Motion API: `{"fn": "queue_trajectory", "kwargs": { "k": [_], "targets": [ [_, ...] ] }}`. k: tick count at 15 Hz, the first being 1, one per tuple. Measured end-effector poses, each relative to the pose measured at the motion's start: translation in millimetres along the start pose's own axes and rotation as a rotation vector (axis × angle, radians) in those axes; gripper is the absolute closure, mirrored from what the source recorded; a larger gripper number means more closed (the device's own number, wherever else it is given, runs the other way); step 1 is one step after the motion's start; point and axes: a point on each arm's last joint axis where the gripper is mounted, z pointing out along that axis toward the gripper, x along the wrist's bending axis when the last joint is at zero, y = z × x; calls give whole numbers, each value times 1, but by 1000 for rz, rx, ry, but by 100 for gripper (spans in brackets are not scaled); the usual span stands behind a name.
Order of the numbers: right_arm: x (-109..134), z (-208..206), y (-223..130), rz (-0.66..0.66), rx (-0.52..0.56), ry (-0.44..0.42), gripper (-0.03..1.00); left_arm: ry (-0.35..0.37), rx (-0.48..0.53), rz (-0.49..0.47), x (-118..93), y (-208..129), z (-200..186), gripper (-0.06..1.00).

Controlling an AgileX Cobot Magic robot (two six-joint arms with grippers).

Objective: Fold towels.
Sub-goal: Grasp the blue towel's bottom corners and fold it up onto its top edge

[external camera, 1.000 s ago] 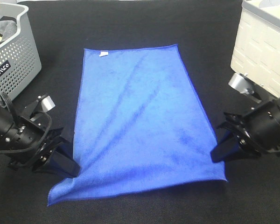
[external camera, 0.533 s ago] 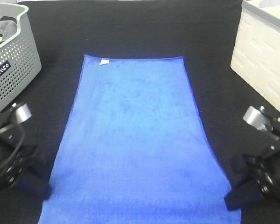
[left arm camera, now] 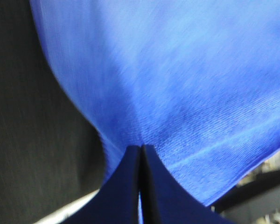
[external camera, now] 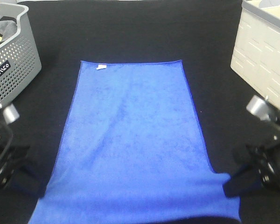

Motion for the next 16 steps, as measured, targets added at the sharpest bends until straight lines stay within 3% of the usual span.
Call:
{"fn": "queue_trajectory", "kwargs": {
  "k": [4, 11, 15, 16],
  "targets": [
    [16, -4, 72, -50, -64, 18, 97, 50, -111, 52, -23, 77, -12, 94],
    [24, 18, 230, -116, -185, -14, 97, 55, -354, 159, -63, 237, -10, 94],
    [21, 30, 300, -195, -282, -75, 97, 90, -472, 204, -64, 297, 7, 94],
    [21, 30, 300, -195, -282, -75, 97, 90, -472, 204, -64, 297, 7, 94]
  ]
}}
